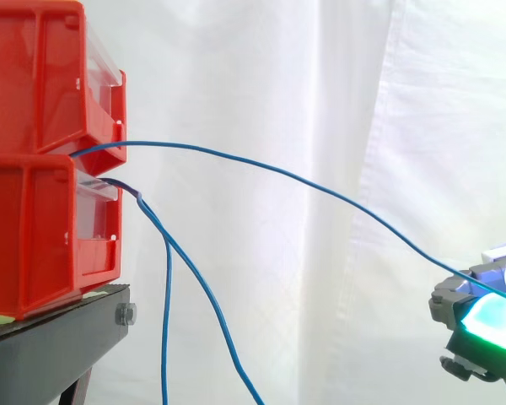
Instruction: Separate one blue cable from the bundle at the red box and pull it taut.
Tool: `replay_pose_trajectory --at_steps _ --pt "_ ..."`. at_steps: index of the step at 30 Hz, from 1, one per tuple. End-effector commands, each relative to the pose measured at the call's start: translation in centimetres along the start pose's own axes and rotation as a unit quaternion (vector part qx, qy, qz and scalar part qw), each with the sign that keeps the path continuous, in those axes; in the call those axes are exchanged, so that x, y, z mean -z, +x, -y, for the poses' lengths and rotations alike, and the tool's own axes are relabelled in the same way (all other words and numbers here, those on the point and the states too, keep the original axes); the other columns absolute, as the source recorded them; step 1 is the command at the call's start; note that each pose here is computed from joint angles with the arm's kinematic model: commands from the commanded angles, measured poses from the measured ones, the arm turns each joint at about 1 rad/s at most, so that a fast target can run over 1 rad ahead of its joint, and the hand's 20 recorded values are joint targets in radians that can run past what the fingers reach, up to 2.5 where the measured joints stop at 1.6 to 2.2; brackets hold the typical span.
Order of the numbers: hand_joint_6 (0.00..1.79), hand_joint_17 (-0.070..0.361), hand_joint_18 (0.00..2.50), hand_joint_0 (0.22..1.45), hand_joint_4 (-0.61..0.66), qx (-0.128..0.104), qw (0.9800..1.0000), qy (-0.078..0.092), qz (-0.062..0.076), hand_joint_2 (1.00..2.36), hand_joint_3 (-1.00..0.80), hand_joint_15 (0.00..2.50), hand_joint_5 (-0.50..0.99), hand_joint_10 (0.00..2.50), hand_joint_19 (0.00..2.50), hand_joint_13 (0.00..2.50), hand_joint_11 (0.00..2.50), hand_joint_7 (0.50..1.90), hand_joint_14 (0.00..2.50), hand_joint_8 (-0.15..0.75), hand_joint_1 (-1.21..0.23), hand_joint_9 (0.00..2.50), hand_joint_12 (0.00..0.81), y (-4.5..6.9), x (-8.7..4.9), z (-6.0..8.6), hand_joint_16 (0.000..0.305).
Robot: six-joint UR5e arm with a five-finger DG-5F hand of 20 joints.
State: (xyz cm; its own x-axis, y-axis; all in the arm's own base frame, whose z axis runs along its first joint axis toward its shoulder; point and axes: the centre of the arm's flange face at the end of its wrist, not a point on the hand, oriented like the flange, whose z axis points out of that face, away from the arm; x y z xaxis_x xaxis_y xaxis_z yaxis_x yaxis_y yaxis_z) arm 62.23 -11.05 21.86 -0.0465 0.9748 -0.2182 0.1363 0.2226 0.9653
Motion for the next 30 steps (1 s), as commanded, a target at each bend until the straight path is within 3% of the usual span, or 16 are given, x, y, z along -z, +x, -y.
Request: replay_pose_trajectory --at_steps 1,30 --pt "0.98 0.112 0.91 0.84 -0.21 0.001 1.0 -0.003 -0.001 1.0 -0.44 0.7 -0.2 0.02 0.9 1.02 1.09 1.25 0.02 0.328 -0.75 1.09 0.389 0.04 -0.04 -0.08 0.05" --pt "0.97 0.112 0.9 0.83 -0.21 0.003 1.0 -0.003 0.001 1.01 -0.4 0.71 -0.19 0.02 0.91 1.03 1.1 1.27 0.02 0.332 -0.78 1.13 0.392 -0.01 -0.04 -0.07 0.05"
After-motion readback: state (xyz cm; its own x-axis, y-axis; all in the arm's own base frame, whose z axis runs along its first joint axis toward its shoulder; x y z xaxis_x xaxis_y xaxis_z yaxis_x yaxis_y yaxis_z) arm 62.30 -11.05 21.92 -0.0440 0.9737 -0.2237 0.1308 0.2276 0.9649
